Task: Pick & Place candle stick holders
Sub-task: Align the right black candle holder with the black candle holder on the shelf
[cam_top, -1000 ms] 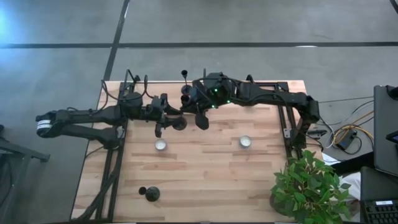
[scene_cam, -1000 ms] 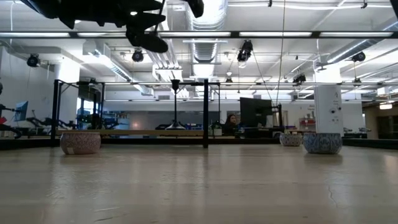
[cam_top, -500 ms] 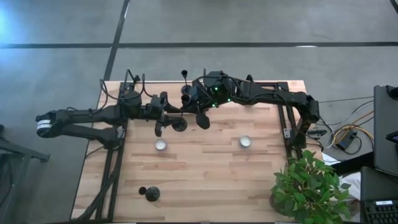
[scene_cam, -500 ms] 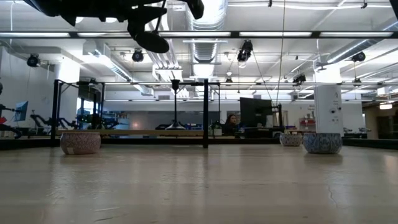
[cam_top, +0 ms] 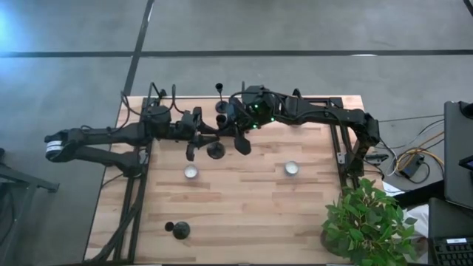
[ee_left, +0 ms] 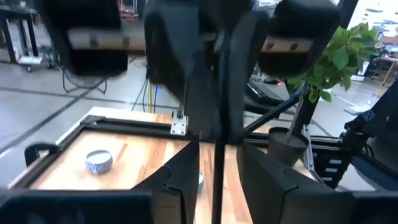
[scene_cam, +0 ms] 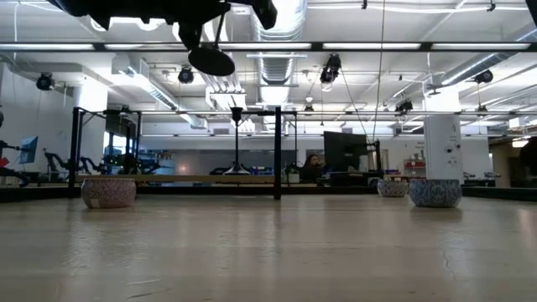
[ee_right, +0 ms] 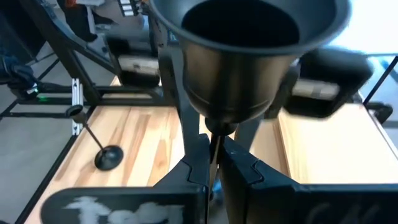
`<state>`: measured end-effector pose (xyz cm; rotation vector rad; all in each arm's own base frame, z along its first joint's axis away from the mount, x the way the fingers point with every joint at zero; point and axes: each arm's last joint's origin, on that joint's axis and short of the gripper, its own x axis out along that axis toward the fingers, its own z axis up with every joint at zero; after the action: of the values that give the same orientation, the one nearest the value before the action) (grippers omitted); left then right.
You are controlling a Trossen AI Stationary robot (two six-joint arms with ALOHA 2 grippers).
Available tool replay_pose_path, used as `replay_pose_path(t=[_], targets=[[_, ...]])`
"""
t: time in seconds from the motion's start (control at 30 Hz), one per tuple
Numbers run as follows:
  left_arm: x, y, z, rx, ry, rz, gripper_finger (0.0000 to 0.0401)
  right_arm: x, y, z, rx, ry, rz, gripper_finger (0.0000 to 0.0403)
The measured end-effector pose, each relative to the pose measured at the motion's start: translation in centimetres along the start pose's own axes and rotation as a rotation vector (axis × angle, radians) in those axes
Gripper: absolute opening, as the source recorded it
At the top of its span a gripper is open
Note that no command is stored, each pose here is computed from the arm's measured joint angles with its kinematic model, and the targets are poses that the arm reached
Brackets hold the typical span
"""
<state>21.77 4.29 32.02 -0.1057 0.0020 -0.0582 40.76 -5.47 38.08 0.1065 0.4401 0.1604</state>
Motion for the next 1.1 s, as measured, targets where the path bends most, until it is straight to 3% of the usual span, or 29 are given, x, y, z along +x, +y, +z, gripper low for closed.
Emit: replay_pose_path(t=[0.57,0.83,1.1], targets=[[0.95,0.32,-0.44,-0.017,0.064,-0.002,0.0080,0.01,0.01,-0.08,0.000,0.007,0.004,0.0013],[0.96,0.28,-0.13,0.023,0.055,-0.006,0.0019,0.01,0.01,-0.08,-0.001,0.008,0.004,0.0013],[0.96,0.29,-0.15,0.027,0.057,-0.004,0.0020,0.00,0.01,-0.19,0.004,0.018,0.003,0.0013]])
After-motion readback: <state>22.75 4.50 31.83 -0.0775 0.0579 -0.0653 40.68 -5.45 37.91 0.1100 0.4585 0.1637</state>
